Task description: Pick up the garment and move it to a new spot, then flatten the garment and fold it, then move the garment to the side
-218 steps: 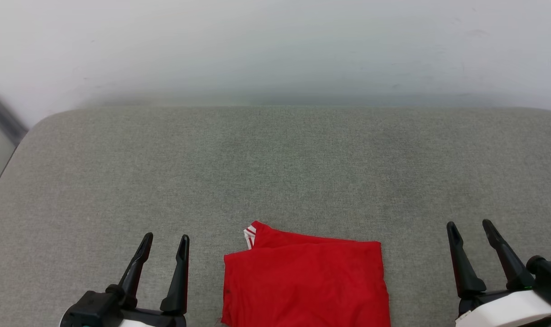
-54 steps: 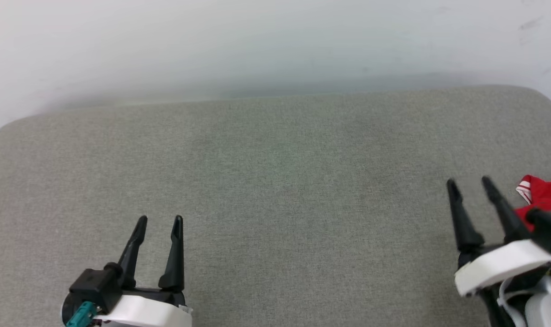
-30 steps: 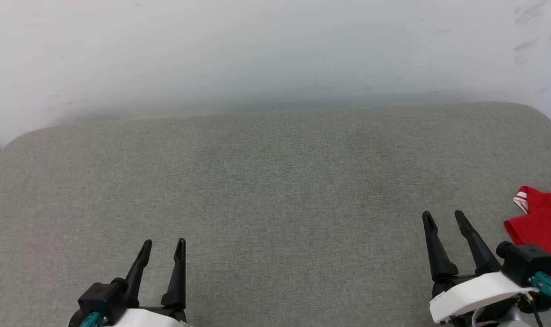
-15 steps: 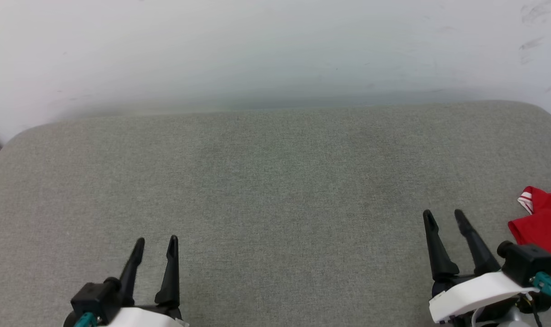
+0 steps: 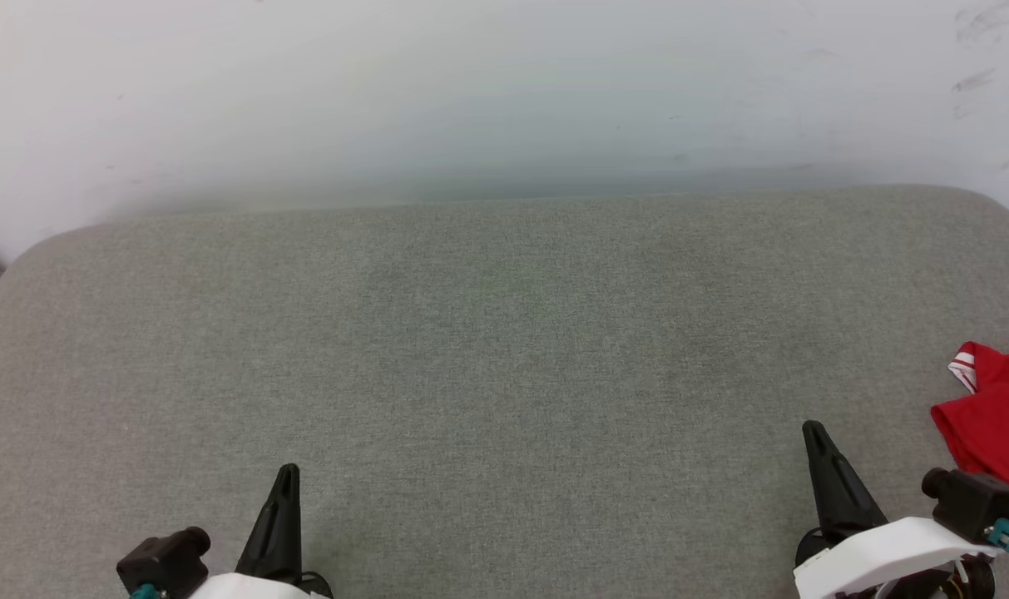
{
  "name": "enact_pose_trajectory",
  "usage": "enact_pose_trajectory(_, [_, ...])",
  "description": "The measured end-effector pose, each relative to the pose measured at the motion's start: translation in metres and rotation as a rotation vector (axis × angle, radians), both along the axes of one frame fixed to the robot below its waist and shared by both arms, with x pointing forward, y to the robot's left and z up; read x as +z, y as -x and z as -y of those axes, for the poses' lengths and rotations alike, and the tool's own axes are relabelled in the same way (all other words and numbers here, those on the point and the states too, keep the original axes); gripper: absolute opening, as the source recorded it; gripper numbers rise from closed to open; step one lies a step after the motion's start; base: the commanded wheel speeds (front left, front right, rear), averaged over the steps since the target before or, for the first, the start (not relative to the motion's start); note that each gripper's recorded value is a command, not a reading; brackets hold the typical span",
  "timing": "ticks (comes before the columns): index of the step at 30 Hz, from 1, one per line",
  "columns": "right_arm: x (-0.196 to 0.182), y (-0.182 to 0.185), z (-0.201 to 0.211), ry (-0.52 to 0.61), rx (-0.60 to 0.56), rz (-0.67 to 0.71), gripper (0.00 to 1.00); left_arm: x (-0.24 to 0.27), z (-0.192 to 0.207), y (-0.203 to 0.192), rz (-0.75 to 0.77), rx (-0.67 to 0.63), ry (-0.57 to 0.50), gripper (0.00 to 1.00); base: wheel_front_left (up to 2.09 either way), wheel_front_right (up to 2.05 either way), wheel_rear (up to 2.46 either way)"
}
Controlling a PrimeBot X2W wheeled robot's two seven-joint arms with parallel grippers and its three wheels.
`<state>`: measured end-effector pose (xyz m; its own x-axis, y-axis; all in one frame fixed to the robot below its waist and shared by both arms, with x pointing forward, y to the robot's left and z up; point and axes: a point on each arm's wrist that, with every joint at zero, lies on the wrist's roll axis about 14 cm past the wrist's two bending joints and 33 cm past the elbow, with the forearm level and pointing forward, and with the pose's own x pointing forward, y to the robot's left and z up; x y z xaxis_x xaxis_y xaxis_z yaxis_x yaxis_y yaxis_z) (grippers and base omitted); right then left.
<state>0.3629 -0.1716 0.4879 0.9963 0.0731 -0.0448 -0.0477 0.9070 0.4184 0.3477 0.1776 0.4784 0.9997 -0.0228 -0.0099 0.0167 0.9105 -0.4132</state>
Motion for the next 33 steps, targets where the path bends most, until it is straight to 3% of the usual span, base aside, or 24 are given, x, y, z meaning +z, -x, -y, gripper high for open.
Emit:
enact_pose_trajectory(9, [-0.001, -0.003, 0.006, -0.184, -0.034, -0.023, 0.00, 0.001, -0.006, -0.008, -0.020, 0.032, 0.186, 0.00, 0.00, 0.00, 0.00])
enact_pose_trajectory(33, [0.000, -0.009, 0.015, -0.486, -0.076, -0.042, 0.00, 0.003, -0.014, -0.017, -0.046, 0.066, 0.490, 0.00, 0.00, 0.00, 0.00])
